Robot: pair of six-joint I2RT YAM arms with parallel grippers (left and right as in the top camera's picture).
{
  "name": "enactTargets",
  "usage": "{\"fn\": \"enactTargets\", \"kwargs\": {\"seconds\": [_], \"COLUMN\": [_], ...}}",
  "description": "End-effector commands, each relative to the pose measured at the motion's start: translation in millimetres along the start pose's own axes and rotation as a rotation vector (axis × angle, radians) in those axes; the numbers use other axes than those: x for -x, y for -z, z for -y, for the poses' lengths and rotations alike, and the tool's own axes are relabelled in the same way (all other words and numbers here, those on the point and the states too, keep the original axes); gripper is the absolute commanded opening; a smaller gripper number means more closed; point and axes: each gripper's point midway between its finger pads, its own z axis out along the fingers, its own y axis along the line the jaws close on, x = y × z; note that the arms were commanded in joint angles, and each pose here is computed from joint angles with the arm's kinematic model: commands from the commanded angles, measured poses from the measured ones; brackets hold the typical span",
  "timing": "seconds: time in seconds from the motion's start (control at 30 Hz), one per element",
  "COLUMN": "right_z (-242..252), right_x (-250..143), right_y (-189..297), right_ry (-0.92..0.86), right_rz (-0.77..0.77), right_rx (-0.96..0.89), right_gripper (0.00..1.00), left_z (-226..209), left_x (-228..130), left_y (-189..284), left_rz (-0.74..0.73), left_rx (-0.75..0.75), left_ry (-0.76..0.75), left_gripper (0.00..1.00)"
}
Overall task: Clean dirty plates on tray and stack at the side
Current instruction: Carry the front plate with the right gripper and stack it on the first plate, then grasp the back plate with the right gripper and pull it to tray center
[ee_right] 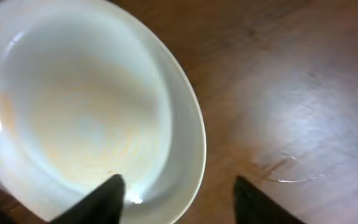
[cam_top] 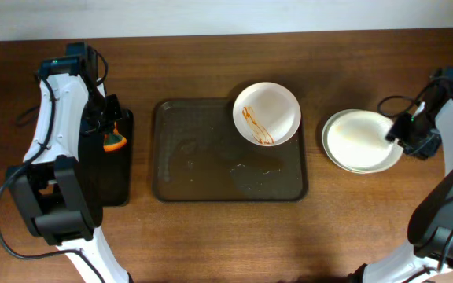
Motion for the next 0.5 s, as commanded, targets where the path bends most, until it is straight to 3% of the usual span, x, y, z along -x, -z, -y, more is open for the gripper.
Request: {"fn": "enactTargets", "kwargs": {"seconds": [0.0, 0.1, 0.2, 0.3, 0.47], "right_z": [-54.4, -128.3, -182.3, -214.8, -243.6], "right_x": [-3.2, -4.4, -10.4, -14.4, -39.9], "right_y": [12.0, 38.6, 37.1, 11.9, -54.5], "right_ry": [0.178, 0.311, 0.336, 0.34, 0.418], "right_rz": [0.004, 0.066, 0.128, 0.171, 0.089], "right_rx": [0.176, 0.327, 0.337, 0.25, 0.178], "right_gripper": [0.76, 0.76, 0.7, 0.61, 0.38], "left_z": [1.6, 1.6, 1.6, 1.5, 1.5], "left_x": [-1.2, -1.2, -1.1, -1.2, -1.2], "left_y": [0.3, 0.3, 0.3, 0.3, 0.3], "left_rz": [-0.002, -0.002, -0.002, -0.002, -0.002], "left_rx": [-0.011, -0.011, -0.011, -0.011, -0.011], "left_ry": [0.013, 0.013, 0.013, 0.013, 0.013], "left_gripper": [0.0, 0.0, 0.0, 0.0, 0.0]}}
